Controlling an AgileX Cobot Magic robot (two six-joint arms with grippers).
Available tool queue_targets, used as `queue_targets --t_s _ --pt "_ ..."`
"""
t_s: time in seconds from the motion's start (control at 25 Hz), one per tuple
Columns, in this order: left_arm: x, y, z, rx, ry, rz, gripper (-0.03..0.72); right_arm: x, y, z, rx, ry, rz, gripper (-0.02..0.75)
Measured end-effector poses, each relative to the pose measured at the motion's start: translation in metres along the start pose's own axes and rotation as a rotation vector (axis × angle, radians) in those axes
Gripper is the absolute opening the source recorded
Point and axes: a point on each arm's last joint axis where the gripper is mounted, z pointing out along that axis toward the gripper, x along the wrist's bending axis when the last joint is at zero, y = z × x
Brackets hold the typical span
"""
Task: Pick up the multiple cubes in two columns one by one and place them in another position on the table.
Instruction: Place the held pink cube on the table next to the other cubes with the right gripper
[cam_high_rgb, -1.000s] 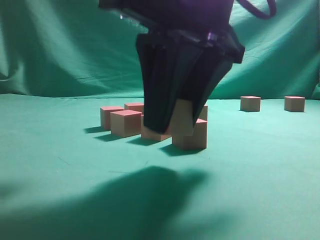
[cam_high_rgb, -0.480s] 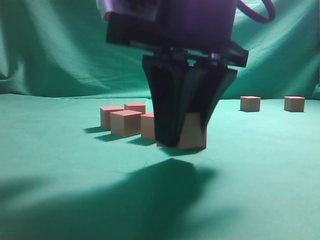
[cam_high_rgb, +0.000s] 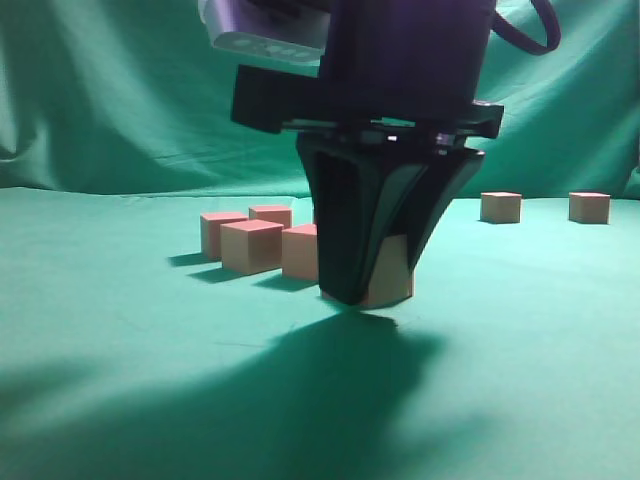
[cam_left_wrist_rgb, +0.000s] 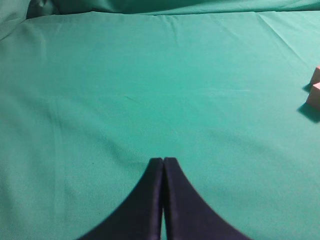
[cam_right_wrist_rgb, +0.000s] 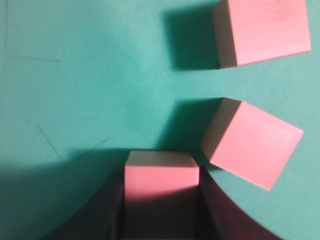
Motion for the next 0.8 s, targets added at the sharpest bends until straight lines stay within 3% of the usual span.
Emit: queue_targets --t_s 0.8 --pt "0.0 0.0 0.0 0.0 0.0 0.0 0.0 -0.0023 -0.0033 0.0017 0.018 -0.026 -0.026 0.266"
